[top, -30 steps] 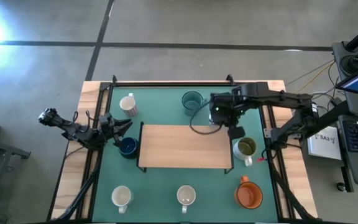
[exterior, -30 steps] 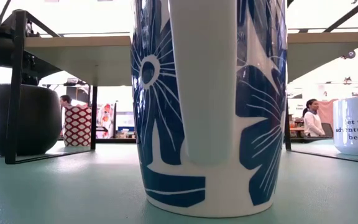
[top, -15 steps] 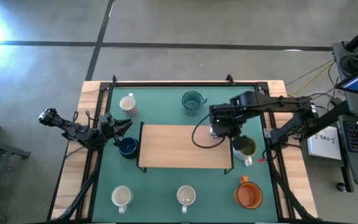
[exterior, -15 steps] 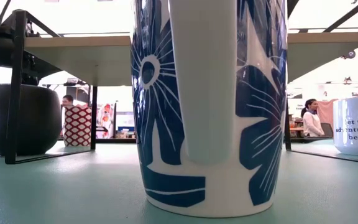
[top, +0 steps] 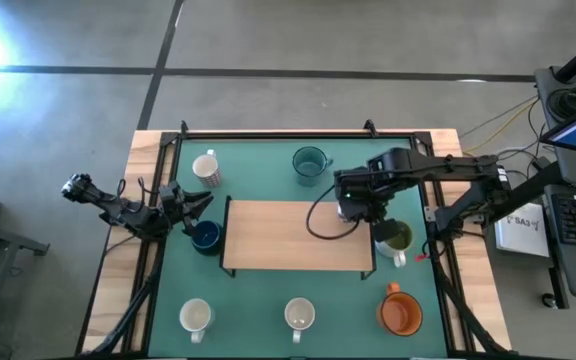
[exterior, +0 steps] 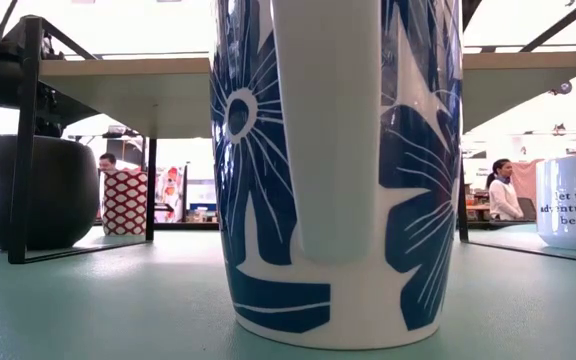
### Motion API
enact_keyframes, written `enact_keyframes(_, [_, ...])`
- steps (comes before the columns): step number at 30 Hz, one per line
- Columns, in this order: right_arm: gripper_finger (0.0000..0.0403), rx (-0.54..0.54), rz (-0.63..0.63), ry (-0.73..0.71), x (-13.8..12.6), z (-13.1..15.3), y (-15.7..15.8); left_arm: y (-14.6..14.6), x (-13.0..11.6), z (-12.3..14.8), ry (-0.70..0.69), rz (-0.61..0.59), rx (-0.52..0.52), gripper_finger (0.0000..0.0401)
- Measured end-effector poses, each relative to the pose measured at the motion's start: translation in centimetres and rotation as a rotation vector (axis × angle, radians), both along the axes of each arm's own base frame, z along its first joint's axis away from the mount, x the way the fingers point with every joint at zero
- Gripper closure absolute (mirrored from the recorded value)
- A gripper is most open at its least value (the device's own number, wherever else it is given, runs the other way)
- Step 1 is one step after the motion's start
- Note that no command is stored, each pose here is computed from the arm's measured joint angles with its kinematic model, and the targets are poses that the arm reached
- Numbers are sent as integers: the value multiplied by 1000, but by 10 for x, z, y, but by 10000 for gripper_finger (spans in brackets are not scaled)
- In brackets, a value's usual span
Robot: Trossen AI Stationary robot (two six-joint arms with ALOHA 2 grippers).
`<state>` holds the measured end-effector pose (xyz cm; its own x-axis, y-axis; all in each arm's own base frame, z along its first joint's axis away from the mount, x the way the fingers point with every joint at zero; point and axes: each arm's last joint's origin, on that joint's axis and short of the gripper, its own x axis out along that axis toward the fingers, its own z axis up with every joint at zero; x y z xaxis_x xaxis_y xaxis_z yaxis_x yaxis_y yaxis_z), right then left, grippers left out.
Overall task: Place coffee mugs
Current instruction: Put the top blue patterned mug on the shelf, then put the light blue mug on the shelf
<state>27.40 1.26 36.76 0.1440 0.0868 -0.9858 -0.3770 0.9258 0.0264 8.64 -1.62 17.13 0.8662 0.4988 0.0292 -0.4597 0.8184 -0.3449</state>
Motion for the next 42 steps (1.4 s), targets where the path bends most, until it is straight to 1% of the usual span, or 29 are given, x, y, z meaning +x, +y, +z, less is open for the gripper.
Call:
enact_keyframes(16, [370, 3, -17, 1, 0, 0, 0, 0, 0, 0, 0, 0, 0, 329])
enact_keyframes(22, [338, 4, -16, -1, 0, 0, 0, 0, 0, 0, 0, 0, 0, 329])
enact_keyframes(26, [313, 29, -14, -1, 0, 1, 1, 0, 0, 0, 0, 0, 0, 329])
enact_keyframes(29, [305, 32, -15, 0, 0, 1, 1, 0, 0, 0, 0, 0, 0, 329])
enact_keyframes(33, [304, 34, -15, -2, -1, 1, 1, 0, 0, 0, 0, 0, 0, 329])
enact_keyframes(42, [325, 41, -49, -23, -5, 6, 1, 0, 0, 0, 0, 0, 0, 329])
